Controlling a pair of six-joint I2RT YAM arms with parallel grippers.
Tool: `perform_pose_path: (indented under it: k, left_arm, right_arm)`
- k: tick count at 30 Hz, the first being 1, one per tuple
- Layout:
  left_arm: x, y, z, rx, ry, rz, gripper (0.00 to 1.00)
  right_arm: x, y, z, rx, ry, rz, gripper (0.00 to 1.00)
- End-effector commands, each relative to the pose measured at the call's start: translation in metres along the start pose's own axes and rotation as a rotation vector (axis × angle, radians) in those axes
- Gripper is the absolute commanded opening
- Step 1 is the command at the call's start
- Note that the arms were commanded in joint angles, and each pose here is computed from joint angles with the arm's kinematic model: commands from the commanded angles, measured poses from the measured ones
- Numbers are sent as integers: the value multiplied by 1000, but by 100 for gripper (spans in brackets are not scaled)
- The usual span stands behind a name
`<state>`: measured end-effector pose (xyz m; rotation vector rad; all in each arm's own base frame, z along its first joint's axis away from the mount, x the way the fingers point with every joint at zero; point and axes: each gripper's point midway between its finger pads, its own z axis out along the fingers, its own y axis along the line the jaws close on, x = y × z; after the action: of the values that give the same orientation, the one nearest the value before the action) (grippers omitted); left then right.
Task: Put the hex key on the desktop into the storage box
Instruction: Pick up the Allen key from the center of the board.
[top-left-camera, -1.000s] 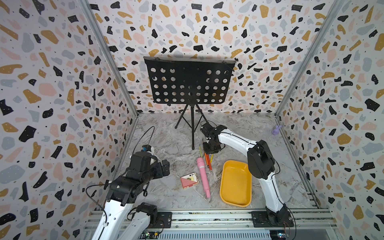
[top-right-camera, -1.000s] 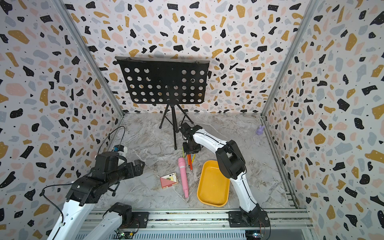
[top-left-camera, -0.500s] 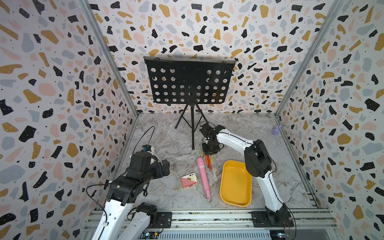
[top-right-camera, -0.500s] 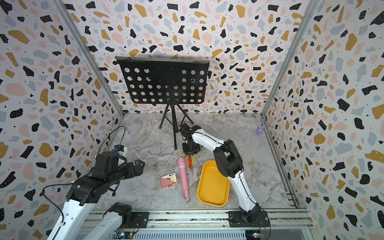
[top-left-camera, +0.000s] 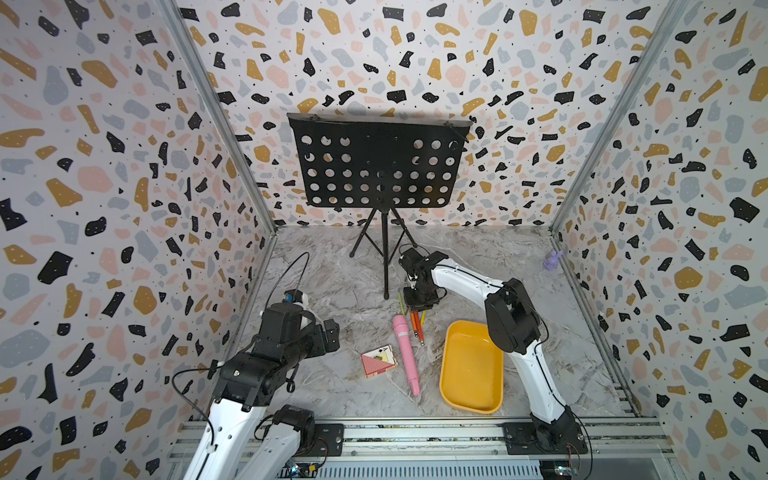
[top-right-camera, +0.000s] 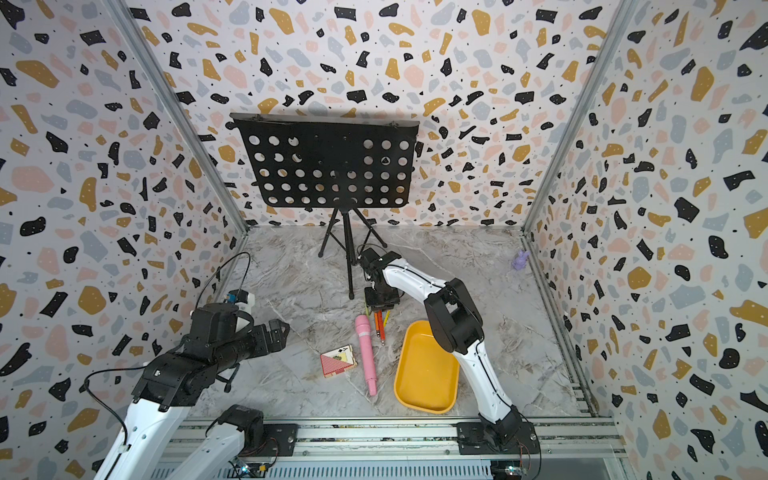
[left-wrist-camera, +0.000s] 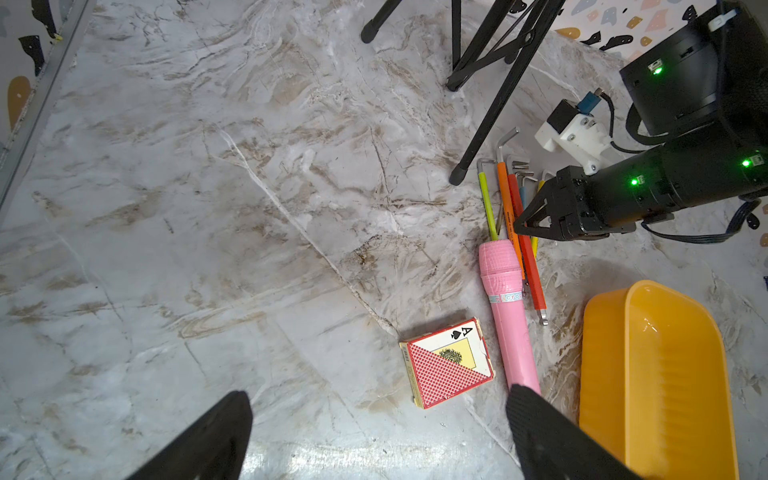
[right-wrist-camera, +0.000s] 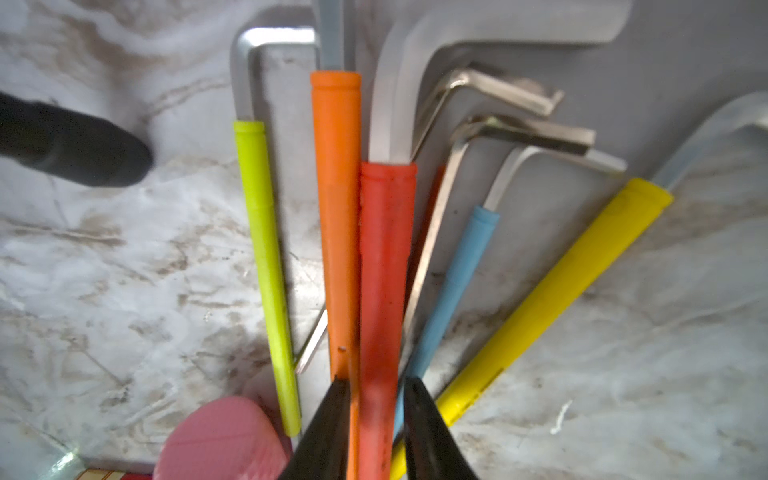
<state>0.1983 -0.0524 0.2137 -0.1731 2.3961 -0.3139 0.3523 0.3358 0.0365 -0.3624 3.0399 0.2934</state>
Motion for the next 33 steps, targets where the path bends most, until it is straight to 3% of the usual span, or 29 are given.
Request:
perform_pose_path:
  k: [1,6,17,25,33]
  left_arm:
    - [-4,-4,2,19,-19,12,100]
    - [-4,-4,2,18,-19,12,100]
    - [-5,-4,2,19,-22,13,100]
    - [-4,-4,2,20,-22,12,100]
    - [-5,-4,1,20,-24,12,100]
  right_arm:
    - [4,-3,2,16,24,17,28]
    - [6,-6,9,19,41,38,28]
    - [1,-5,-14,17,-10,55,9]
    - [-4,-5,-44,15,-77,57,6]
    - [1,-11,-48,31,-79,71,4]
